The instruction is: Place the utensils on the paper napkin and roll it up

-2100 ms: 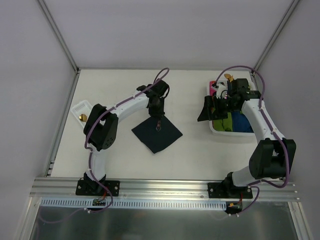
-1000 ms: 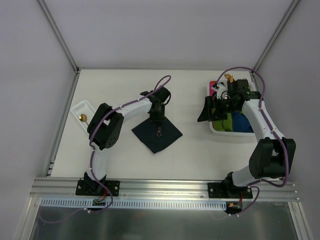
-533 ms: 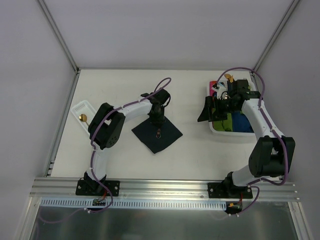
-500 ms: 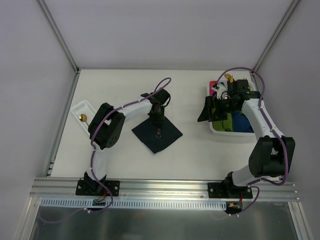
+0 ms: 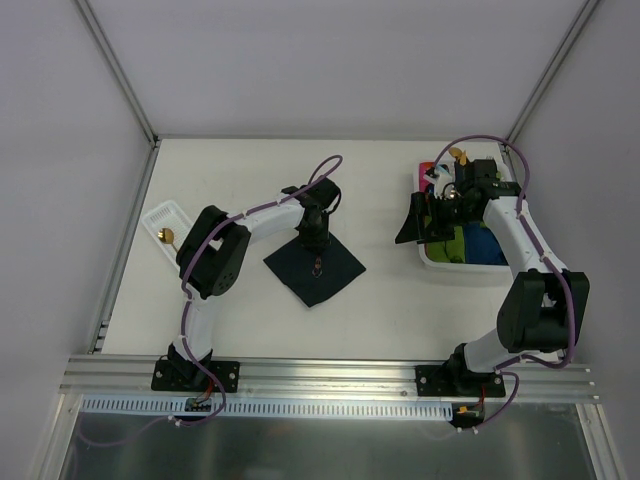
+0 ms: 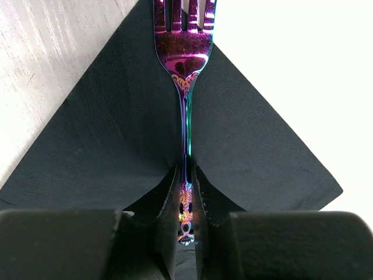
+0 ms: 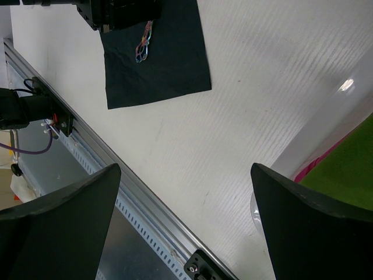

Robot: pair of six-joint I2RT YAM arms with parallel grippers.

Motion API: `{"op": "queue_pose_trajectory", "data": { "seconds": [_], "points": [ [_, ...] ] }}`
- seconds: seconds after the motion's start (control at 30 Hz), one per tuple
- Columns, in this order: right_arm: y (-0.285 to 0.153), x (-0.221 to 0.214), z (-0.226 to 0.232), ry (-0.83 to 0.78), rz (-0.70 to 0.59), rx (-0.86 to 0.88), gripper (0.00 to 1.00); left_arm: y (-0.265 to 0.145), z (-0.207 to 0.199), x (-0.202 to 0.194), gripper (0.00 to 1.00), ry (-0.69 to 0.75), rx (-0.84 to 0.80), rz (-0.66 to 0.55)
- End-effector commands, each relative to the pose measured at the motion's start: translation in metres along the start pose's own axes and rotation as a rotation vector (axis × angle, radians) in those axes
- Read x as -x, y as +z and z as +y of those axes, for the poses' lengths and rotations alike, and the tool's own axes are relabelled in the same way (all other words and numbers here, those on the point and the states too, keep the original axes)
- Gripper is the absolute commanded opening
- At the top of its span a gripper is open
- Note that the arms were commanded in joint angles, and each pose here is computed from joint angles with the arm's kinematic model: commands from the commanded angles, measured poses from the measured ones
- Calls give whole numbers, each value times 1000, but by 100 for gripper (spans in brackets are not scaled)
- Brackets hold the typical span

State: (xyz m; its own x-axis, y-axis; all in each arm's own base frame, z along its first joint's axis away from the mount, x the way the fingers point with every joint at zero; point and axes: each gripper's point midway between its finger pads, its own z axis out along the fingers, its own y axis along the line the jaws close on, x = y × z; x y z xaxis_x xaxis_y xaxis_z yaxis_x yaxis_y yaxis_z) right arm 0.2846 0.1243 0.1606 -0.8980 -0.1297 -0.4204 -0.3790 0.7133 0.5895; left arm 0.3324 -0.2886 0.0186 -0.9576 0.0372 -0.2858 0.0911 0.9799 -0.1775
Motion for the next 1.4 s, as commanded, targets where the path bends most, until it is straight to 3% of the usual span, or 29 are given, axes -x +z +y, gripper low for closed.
{"op": "queue_pose_trajectory", "data": {
  "seconds": [0.0, 0.4, 0.77, 1.37],
  "points": [
    [-3, 4, 5, 7, -18, 32, 99, 8, 3, -13, 10, 10, 13, 36],
    [-3, 5, 5, 14, -19, 35, 99, -15, -5, 4, 0, 6, -14, -31],
    [-5, 5, 5, 19, -25, 35, 99, -38, -10, 16, 0, -4, -31, -87],
    [-3, 4, 3, 29, -20, 37, 99, -30, -6, -1, 0, 0, -5, -57]
  ]
}}
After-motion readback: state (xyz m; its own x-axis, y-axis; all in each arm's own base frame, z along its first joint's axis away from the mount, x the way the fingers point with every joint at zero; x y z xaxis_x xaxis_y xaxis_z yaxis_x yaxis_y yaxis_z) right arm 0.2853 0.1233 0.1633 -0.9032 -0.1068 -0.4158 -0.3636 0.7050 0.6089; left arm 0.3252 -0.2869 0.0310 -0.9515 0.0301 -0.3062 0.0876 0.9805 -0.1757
